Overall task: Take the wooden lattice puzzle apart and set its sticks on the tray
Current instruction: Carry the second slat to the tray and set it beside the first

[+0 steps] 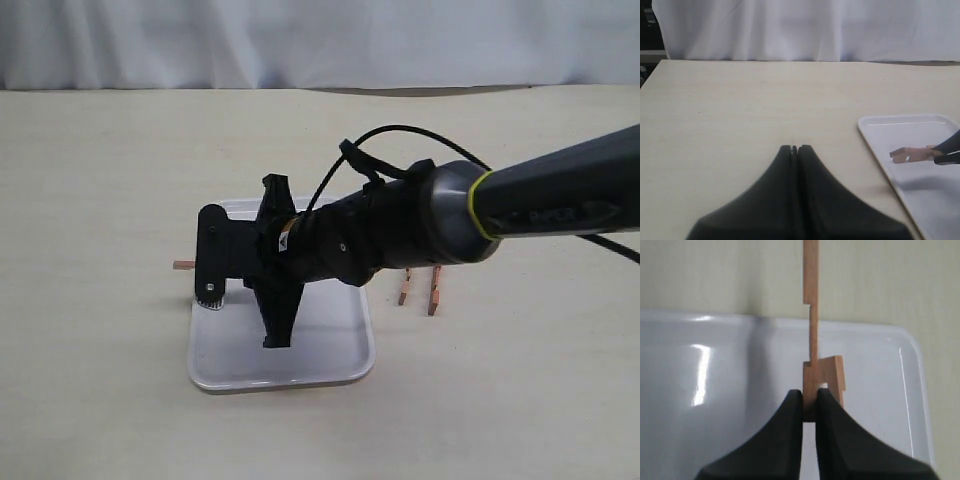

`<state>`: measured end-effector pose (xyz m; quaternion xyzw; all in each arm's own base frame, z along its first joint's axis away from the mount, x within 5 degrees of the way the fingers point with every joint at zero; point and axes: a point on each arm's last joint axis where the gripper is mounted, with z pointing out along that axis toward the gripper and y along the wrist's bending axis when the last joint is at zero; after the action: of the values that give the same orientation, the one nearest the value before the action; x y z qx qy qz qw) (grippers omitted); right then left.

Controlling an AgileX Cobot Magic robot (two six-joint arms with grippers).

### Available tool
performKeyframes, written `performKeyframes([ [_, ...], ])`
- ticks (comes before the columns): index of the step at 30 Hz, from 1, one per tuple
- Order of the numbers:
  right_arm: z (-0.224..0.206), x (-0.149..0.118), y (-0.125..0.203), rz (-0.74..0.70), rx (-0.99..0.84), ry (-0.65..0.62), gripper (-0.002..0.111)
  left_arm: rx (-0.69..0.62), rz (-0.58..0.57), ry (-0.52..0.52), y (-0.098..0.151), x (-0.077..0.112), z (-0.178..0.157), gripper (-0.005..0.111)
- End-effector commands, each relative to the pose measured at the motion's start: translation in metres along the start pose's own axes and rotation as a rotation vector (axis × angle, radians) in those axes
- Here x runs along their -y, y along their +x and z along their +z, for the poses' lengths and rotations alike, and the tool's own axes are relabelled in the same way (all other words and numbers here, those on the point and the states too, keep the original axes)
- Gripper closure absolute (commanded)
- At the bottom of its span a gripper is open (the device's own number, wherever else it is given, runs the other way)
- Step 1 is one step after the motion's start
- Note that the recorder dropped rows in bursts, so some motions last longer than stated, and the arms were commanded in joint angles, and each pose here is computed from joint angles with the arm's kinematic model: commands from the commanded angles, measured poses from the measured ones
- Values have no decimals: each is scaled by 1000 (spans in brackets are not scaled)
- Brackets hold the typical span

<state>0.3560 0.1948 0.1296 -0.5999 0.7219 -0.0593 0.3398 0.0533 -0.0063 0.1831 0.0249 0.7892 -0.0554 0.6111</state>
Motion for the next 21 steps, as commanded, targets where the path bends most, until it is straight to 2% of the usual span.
performKeyframes([
  [1, 1, 8, 12, 7, -31, -6, 104, 14, 2, 4, -1, 0, 0, 107],
  [3, 1, 17, 21, 67, -37, 25, 104, 14, 2, 4, -1, 0, 0, 107],
  [8, 3, 26, 42, 112, -77, 26, 104, 14, 2, 4, -1, 0, 0, 107],
  [14, 3, 28, 46, 123, -89, 17, 102, 14, 2, 4, -1, 0, 0, 107],
  [17, 0, 28, 45, 130, -87, 17, 88, 14, 2, 4, -1, 0, 0, 107],
  [21, -11, 33, 40, 129, -80, 18, 52, 14, 2, 4, -1, 0, 0, 107],
])
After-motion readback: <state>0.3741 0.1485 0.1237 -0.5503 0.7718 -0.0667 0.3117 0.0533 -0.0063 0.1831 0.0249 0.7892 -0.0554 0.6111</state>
